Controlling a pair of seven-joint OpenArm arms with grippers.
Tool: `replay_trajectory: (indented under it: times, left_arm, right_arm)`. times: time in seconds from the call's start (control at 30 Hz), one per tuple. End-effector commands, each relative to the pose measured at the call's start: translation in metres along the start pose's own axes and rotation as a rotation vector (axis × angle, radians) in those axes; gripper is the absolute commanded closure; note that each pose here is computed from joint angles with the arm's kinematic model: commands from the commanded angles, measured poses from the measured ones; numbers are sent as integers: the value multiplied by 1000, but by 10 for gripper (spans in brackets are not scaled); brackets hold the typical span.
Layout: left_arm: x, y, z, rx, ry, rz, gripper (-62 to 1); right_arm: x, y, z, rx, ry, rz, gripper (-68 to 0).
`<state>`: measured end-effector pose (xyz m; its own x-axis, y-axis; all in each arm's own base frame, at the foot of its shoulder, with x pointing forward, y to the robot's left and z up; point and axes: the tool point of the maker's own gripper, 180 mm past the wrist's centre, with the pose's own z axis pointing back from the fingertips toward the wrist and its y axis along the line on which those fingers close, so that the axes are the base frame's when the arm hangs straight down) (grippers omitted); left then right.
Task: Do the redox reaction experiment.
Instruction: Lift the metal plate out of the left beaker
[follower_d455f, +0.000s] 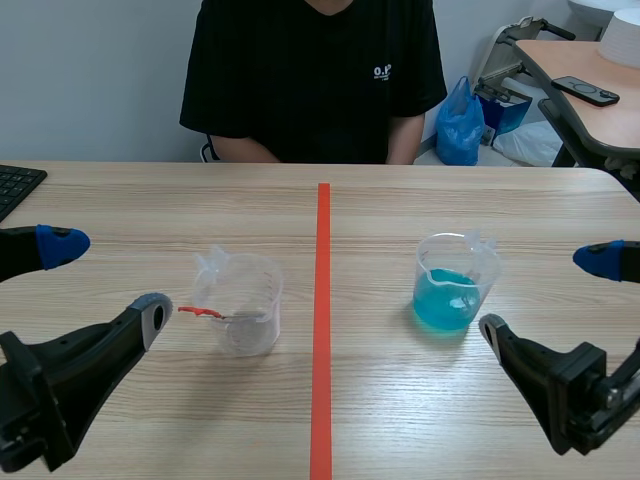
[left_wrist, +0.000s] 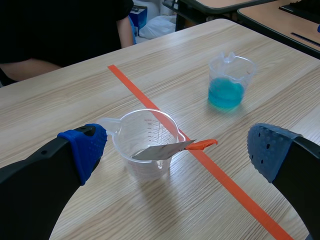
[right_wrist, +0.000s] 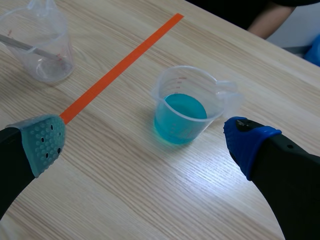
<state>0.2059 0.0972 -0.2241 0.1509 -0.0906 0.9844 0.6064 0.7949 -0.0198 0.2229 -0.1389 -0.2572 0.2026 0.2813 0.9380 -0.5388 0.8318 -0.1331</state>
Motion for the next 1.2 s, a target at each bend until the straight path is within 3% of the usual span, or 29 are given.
replay_trajectory:
  times: [0.0,0.13,0.37,0.57,0.87,1.03,1.17]
  left_arm:
    - [8,-1,-1,-1,-17,-31,-594]
    - [0,2,0,8,30,-76,-579]
    - [-5,18,4,69,74,-115,-325]
    - [-21,32,11,124,176,-203,-196]
    - [-51,55,31,215,321,-317,-46]
    - [-72,59,42,215,388,-354,-32]
    - [-91,68,55,231,418,-344,-32]
  right_arm:
    - [16,0,-5,17,-50,33,-679]
    - [18,11,-11,59,-54,70,-679]
    - [27,36,-26,141,-90,111,-679]
    - [35,68,-38,252,-123,156,-679]
    - [45,105,-42,361,-193,214,-679]
    - [45,116,-40,393,-212,266,-679]
    - [44,123,-41,413,-217,319,-679]
